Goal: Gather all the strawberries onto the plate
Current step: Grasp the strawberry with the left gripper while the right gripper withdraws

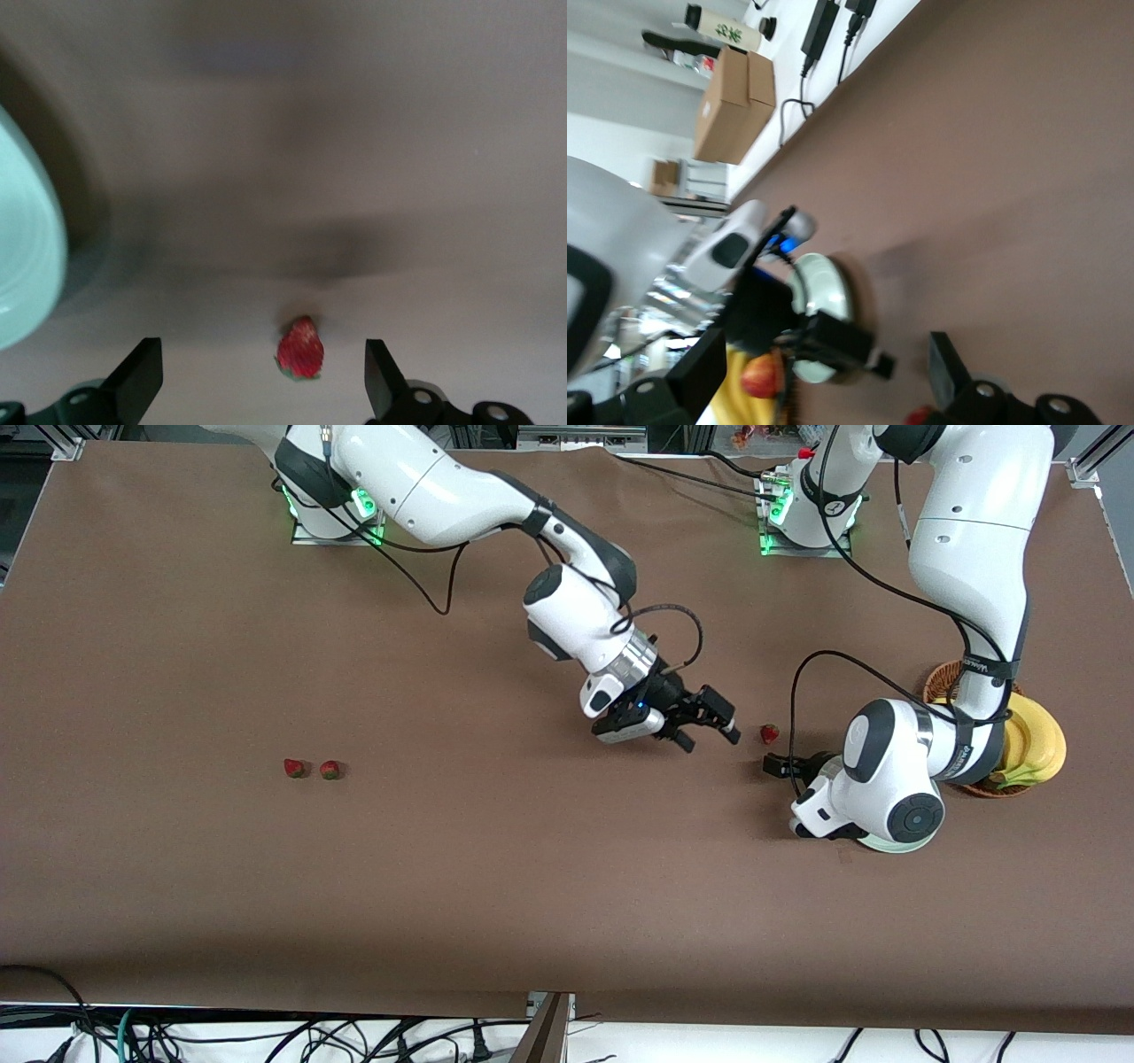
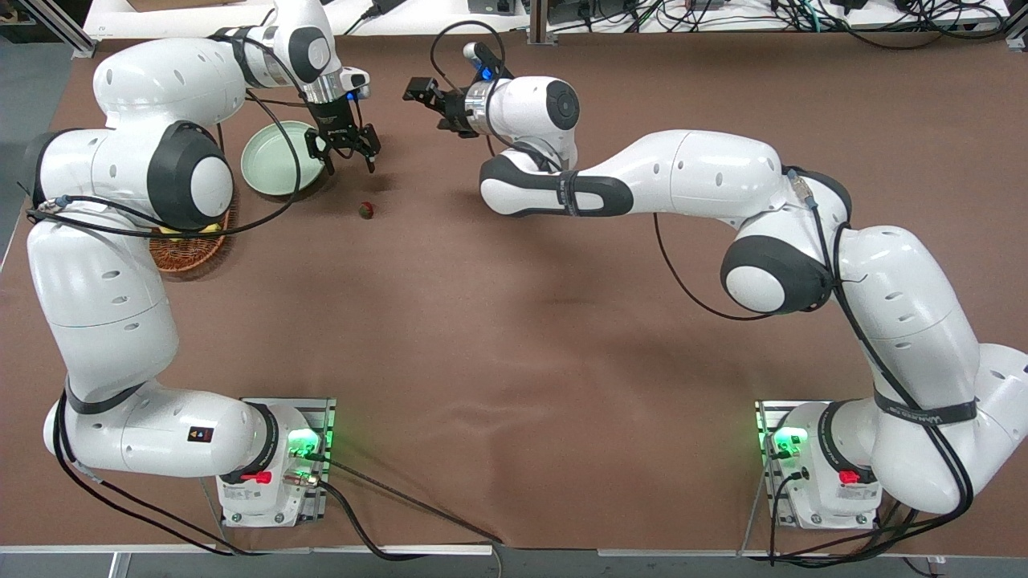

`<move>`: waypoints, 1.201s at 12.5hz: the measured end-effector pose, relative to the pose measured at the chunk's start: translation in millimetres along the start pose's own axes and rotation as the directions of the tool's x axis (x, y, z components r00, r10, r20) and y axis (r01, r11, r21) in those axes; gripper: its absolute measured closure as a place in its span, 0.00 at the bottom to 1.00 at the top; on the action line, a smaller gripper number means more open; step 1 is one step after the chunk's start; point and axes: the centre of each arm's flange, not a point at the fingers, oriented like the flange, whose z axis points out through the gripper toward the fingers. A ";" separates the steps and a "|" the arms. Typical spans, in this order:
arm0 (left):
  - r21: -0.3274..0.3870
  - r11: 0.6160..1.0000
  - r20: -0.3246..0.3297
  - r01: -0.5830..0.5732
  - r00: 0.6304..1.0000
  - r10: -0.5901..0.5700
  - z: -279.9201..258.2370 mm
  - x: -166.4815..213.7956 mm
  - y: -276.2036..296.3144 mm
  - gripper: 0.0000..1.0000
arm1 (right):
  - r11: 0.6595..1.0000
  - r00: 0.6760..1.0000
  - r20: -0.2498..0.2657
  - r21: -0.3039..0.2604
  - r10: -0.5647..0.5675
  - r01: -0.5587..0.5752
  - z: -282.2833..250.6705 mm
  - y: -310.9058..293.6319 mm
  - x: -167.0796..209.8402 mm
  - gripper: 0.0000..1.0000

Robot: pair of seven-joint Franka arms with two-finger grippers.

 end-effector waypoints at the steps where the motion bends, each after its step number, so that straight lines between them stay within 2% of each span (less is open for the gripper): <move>1: 0.004 1.000 0.007 -0.007 1.000 0.007 1.3 -1.3 5.2 0.00 | 0.998 0.998 0.013 -0.035 -0.055 0.055 -0.2 5.8 10.8 0.00; 4: 0.024 0.999 0.033 -0.029 0.999 0.028 7.8 -7.0 27.9 0.00 | 0.988 0.990 0.038 -0.080 -0.133 0.136 -11.7 2.2 34.6 0.00; 5: 0.030 0.999 0.045 -0.029 0.999 0.027 9.3 -9.4 33.6 0.00 | 0.979 0.983 0.063 -0.105 -0.171 0.177 -15.3 0.8 40.4 0.00; 7: 0.037 0.999 0.064 -0.034 0.997 0.031 10.0 -14.8 38.7 0.00 | 0.948 0.957 0.147 -0.164 -0.249 0.272 -29.3 -3.3 59.5 0.00; 10: 0.040 0.999 0.068 -0.025 0.997 0.022 10.8 -23.5 32.9 0.00 | 0.900 0.921 0.289 -0.271 -0.263 0.342 -72.9 -9.9 104.3 0.00; 11: 0.038 0.999 0.035 -0.024 0.999 0.022 10.9 -25.4 32.8 0.00 | 0.877 0.906 0.340 -0.315 -0.253 0.364 -94.9 -12.7 120.2 0.00; 13: 0.031 0.999 -0.096 -0.024 0.995 0.027 18.2 -33.9 33.7 0.00 | 0.831 0.870 0.435 -0.376 -0.232 0.410 -150.1 -13.8 157.9 0.00; 14: 0.031 0.999 -0.147 -0.024 0.989 0.029 26.4 -42.7 33.0 0.00 | 0.824 0.853 0.474 -0.378 -0.219 0.422 -181.7 -12.8 177.8 0.00; 15: 0.032 0.999 -0.167 -0.023 0.986 0.028 33.5 -51.2 31.1 0.00 | 0.817 0.835 0.510 -0.378 -0.208 0.435 -210.9 -10.3 192.9 0.00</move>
